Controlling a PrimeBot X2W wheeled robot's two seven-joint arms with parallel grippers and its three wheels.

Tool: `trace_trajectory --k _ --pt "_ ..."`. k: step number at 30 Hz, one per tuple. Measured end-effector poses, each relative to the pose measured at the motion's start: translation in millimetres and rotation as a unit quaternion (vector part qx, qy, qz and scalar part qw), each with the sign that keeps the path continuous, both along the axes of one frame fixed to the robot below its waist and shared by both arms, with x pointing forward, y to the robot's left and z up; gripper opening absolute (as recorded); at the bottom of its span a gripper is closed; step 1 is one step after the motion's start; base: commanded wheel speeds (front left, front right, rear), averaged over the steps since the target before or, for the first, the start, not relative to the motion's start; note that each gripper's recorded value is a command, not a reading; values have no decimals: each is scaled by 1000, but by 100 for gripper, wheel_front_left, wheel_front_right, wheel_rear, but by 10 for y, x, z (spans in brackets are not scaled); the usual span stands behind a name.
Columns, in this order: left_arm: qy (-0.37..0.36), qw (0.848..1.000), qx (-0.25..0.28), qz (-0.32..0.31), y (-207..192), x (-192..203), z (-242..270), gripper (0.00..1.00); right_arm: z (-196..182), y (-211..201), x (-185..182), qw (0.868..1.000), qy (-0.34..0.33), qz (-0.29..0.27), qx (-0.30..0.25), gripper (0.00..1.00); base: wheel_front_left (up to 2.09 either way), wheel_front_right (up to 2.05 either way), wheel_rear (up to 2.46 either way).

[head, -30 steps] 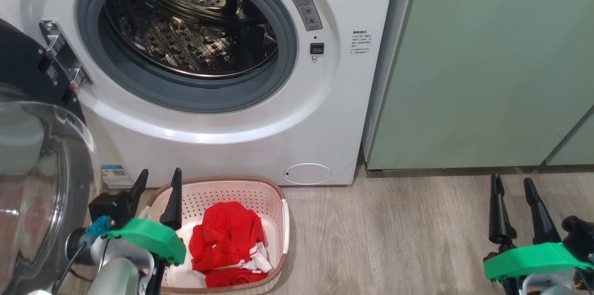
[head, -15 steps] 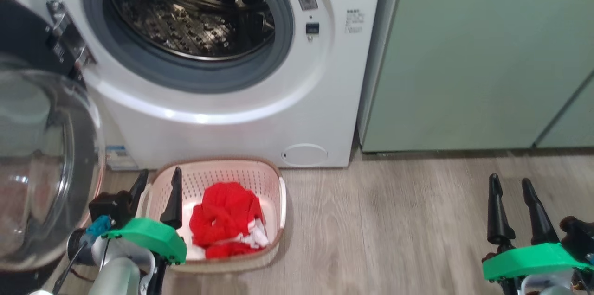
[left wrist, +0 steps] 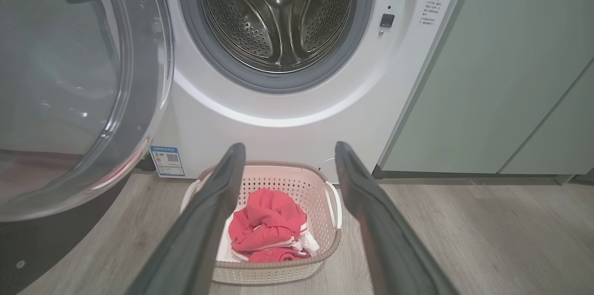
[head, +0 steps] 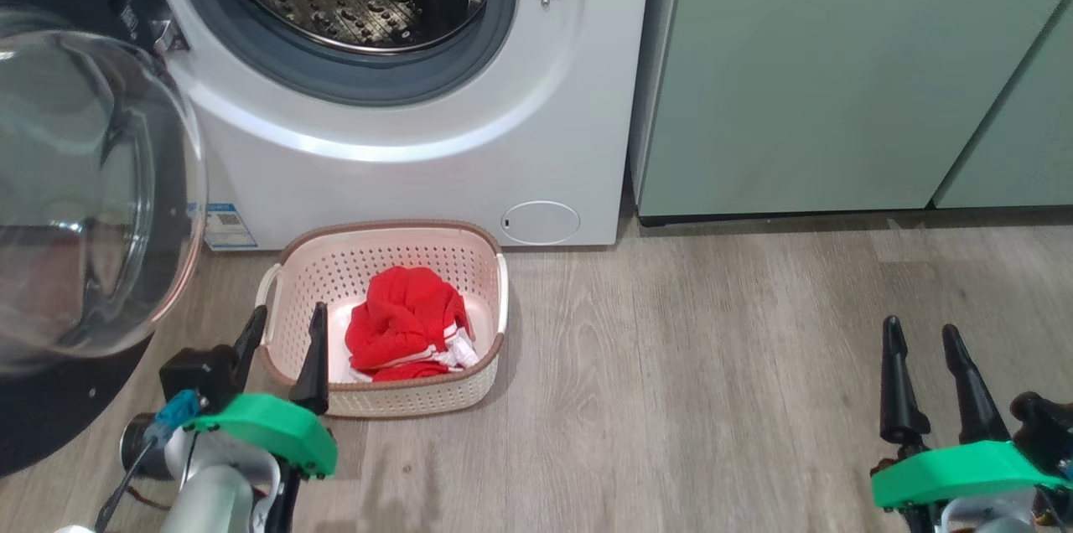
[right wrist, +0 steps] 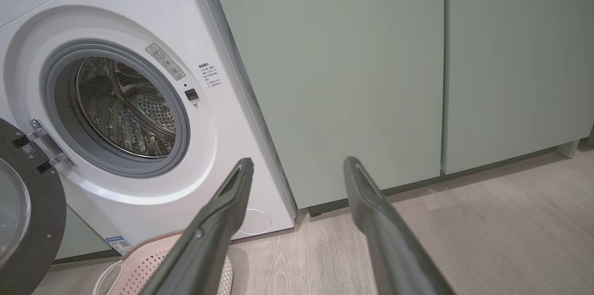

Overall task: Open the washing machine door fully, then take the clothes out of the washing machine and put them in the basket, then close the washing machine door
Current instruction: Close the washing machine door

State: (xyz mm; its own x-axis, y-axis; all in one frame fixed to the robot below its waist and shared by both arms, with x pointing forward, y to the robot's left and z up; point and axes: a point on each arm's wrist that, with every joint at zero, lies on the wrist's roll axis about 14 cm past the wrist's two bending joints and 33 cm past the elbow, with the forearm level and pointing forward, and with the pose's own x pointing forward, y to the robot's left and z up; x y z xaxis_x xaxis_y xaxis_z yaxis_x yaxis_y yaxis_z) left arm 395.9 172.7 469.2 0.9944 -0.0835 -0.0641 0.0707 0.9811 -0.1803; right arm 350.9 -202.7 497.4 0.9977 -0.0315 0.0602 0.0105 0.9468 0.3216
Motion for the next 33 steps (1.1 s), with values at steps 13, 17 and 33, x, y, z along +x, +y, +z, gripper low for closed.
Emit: trace_trajectory --k 13,17,33 --pt "1 1000 -1 5 28 -30 -6 100 -8 25 8 1000 1 4 -1 100 -16 16 0" --pt "1 1000 -1 11 69 -56 -5 100 -3 64 35 1000 1 10 -1 100 0 0 0" --pt "0 992 -6 126 802 -568 -17 100 34 971 370 990 -3 139 2 100 0 0 0"
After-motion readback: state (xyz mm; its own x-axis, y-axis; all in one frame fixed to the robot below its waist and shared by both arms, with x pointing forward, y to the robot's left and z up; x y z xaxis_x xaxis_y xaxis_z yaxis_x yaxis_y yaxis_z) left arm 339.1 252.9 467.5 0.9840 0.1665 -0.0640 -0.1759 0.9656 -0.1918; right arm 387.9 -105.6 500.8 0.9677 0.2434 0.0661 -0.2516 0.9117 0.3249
